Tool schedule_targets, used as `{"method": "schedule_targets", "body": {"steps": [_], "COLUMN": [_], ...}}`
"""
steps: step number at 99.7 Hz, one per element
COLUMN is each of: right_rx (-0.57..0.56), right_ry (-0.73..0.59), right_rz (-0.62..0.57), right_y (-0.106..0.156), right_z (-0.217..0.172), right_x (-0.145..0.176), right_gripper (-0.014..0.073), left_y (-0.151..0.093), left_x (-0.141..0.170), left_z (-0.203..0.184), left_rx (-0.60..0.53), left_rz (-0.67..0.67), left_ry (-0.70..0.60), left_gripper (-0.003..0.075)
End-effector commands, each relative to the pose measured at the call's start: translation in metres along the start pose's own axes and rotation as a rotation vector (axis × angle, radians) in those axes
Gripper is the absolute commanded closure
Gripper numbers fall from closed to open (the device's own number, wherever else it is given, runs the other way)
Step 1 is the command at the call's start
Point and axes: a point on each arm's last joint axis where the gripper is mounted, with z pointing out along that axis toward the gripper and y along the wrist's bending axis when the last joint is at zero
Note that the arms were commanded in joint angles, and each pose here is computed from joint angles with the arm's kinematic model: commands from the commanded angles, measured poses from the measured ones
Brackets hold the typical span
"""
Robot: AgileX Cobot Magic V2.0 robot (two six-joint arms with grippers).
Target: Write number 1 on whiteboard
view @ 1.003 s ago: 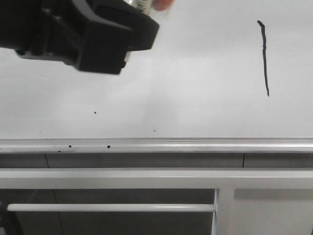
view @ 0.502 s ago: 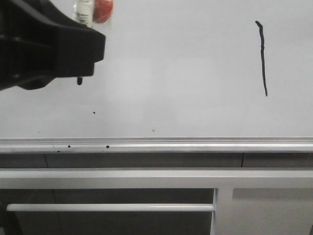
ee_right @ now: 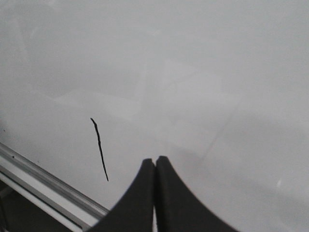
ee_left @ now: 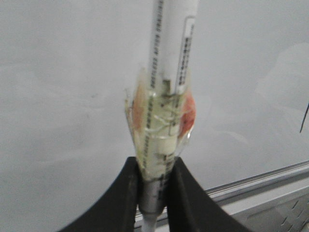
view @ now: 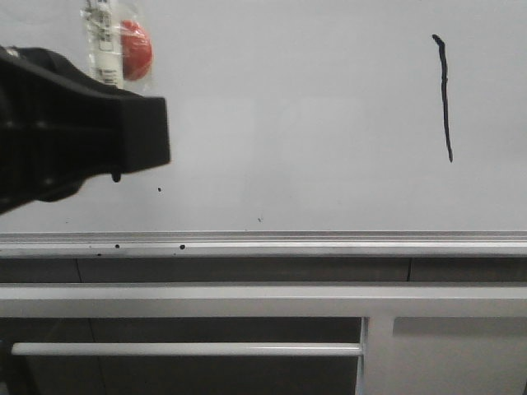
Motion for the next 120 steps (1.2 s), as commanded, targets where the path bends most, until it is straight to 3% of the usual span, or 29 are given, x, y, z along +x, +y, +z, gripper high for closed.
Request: {"method": "schedule_targets", "body": {"steps": [1,37,69,89,120], "right_rx": [0.002,0.013,0.015,0.015,0.016], "right_ry": [-0.075,-0.065,-0.063,-0.063,-0.065], "right_rz": [-0.037,-0.038,-0.045,-0.045,-0.047], "right_y": [0.0,-0.001,0.0,0.0,0.0], "right_z": [0.0,0.0,0.001,0.001,0.001], "right_x": [-0.009,-0.008,-0.007,-0.007,-0.007], "right_gripper": [0.0658,0.0658,0.0658,0.0658,0.0658], "left_y": [-0.009,-0.015,-0.007,-0.002,0.004], "left_x": [-0.008,0.013,0.022,0.017,0.018], "left_z": [0.003,0.013,0.022,0.028,0.034], "left_rx": [0.026,0.021,-0.052,-0.05,-0.075], "left_rz": [-0.037,-0.023,-0.069,-0.076,-0.099], "left_ry": [-0.133,-0.143,-0.121,-0.165,-0.133], "left_gripper": [0.0741,0.0741,0.0741,0.0741,0.0741]}}
